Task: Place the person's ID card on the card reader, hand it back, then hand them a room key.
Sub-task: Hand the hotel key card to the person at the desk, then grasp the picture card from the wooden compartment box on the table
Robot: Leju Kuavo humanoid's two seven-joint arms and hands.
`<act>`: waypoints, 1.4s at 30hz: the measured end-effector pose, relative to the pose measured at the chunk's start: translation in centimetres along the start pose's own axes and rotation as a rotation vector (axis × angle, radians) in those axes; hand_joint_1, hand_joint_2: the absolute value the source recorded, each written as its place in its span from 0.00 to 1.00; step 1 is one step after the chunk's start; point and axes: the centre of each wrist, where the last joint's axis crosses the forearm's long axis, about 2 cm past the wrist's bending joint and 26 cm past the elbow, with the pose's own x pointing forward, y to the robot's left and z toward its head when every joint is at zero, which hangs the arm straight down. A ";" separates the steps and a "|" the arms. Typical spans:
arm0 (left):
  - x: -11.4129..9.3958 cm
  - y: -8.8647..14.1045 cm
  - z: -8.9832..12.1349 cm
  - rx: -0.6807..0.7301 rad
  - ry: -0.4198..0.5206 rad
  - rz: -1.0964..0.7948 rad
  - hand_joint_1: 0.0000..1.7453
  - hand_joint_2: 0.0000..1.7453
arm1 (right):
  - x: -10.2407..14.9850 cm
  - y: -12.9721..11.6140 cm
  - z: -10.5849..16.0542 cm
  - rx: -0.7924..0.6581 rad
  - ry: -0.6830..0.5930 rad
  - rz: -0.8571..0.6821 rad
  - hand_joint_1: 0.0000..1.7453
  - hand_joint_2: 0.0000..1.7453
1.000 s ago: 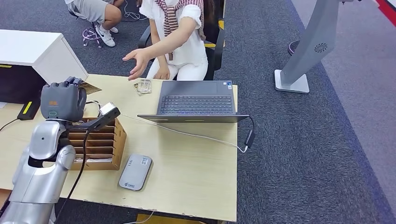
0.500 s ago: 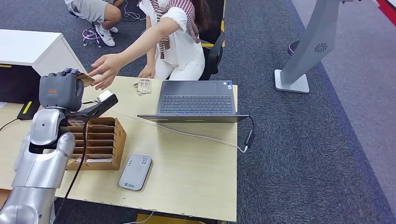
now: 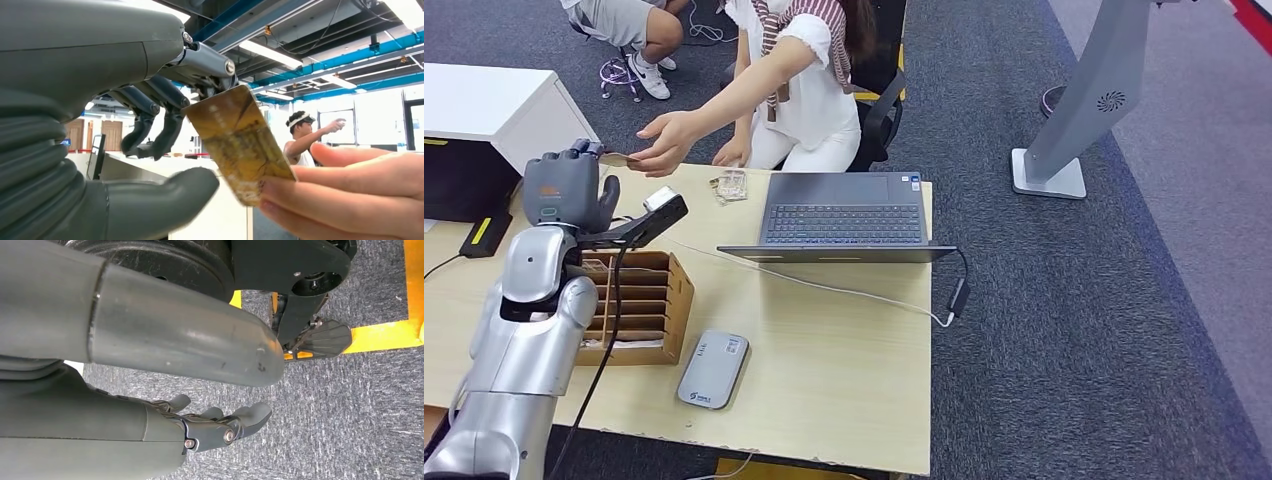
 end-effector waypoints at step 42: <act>-10.1 -0.3 25.7 0.080 -0.232 0.084 0.00 1.00 | -0.8 -0.5 0.1 -0.059 -0.019 -0.199 0.00 0.00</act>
